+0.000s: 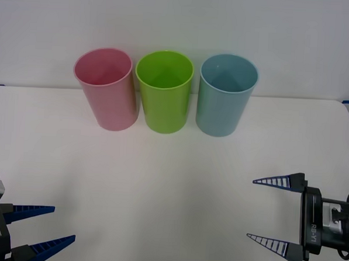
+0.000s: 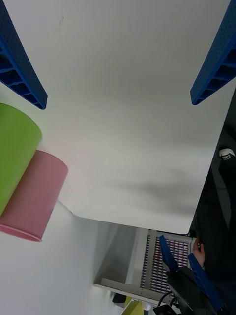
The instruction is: Put cans in the blue bin and PET bottles in the pink bin and trash in the green bin.
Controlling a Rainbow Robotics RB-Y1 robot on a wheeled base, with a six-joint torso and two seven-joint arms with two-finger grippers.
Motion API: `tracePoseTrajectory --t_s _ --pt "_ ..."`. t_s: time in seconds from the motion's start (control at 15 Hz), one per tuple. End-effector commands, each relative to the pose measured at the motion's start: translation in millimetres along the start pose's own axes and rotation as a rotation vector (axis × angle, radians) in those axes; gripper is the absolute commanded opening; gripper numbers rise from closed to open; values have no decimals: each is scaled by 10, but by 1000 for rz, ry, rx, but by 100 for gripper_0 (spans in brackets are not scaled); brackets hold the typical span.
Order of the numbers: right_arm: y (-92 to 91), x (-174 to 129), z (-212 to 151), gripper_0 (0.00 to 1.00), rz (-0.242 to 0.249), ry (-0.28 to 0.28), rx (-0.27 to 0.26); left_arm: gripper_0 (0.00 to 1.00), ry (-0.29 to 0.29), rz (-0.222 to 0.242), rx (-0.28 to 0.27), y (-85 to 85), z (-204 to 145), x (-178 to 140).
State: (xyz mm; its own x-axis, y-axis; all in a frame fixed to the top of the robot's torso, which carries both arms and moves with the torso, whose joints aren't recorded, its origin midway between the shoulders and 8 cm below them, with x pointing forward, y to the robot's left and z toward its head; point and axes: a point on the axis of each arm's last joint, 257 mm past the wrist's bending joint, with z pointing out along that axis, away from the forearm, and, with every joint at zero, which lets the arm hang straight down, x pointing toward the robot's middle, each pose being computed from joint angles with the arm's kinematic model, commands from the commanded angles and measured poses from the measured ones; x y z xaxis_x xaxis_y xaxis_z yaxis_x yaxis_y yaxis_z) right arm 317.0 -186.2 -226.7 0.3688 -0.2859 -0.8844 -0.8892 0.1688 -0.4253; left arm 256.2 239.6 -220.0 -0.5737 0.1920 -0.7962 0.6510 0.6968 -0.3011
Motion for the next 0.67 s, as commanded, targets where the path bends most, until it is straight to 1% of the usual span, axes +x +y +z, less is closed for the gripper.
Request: tracePoseTrajectory --t_s 0.07,0.67 --pt "20 59 15 100 0 30 -15 100 0 0 0 0 0 0" --pt "20 59 15 100 0 30 -15 100 0 0 0 0 0 0"
